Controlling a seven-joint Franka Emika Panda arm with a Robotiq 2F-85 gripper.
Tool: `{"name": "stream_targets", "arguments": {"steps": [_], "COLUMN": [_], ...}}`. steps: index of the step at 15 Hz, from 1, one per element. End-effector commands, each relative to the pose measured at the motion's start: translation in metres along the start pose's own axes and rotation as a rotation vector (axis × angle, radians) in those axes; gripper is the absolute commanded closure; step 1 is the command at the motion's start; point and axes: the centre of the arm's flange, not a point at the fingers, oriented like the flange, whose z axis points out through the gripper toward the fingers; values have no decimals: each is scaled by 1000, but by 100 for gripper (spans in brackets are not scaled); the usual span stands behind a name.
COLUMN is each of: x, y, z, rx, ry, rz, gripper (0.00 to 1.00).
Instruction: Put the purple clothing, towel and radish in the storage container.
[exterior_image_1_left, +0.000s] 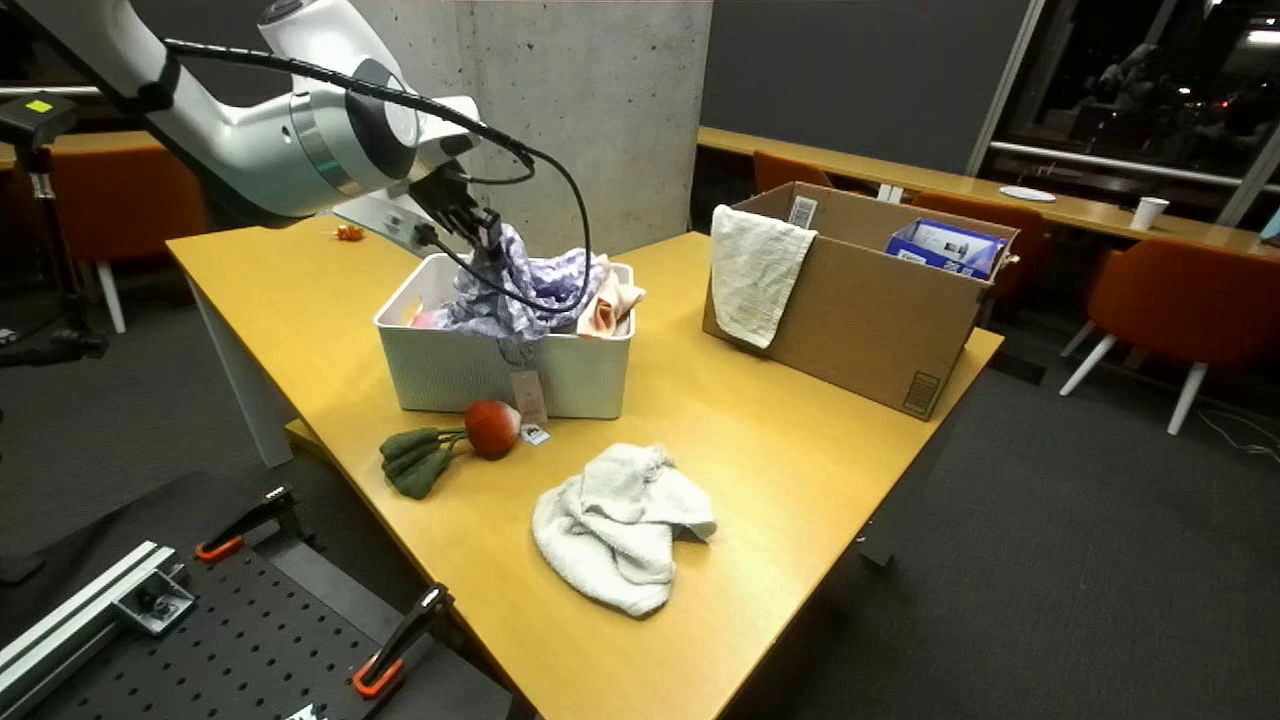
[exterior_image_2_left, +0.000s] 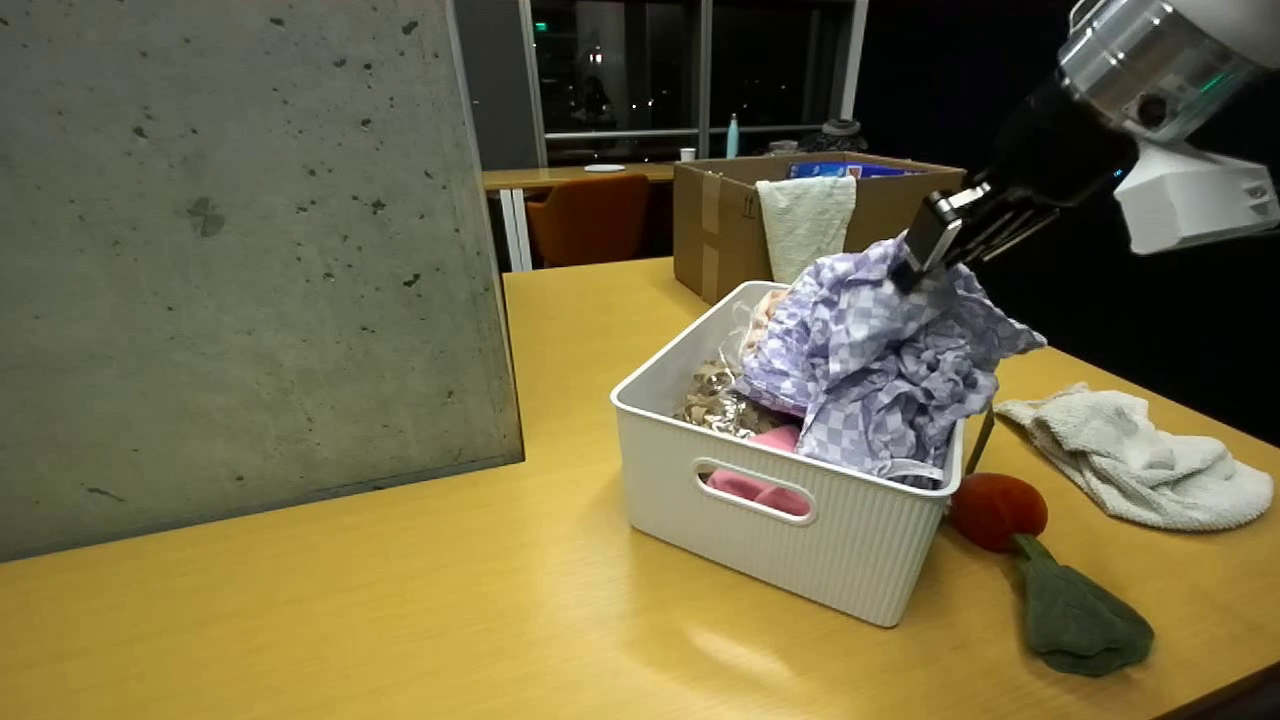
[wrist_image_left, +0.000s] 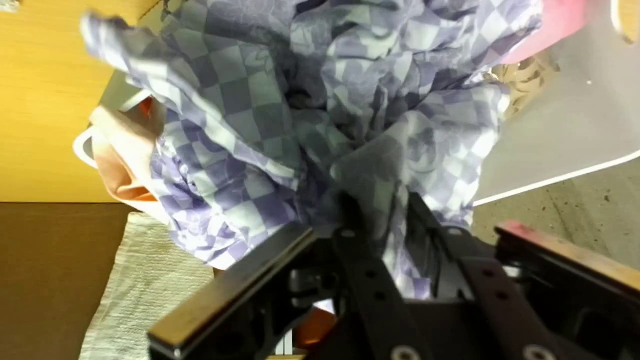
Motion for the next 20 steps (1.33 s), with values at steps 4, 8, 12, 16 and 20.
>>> {"name": "stream_targets", "arguments": {"steps": [4,8,12,16,20], "x": [-1,-29,-76,-124,-149], "y": [31,62,79,89,105], "z": [-115,-134,-97,-60,-18], "rx": [-21,-62,-72,-90,-80], "ry": [126,74,-34,-147,-209], "rz": [67,129,191,215,222], "gripper": [19,0,0,0,0]}}
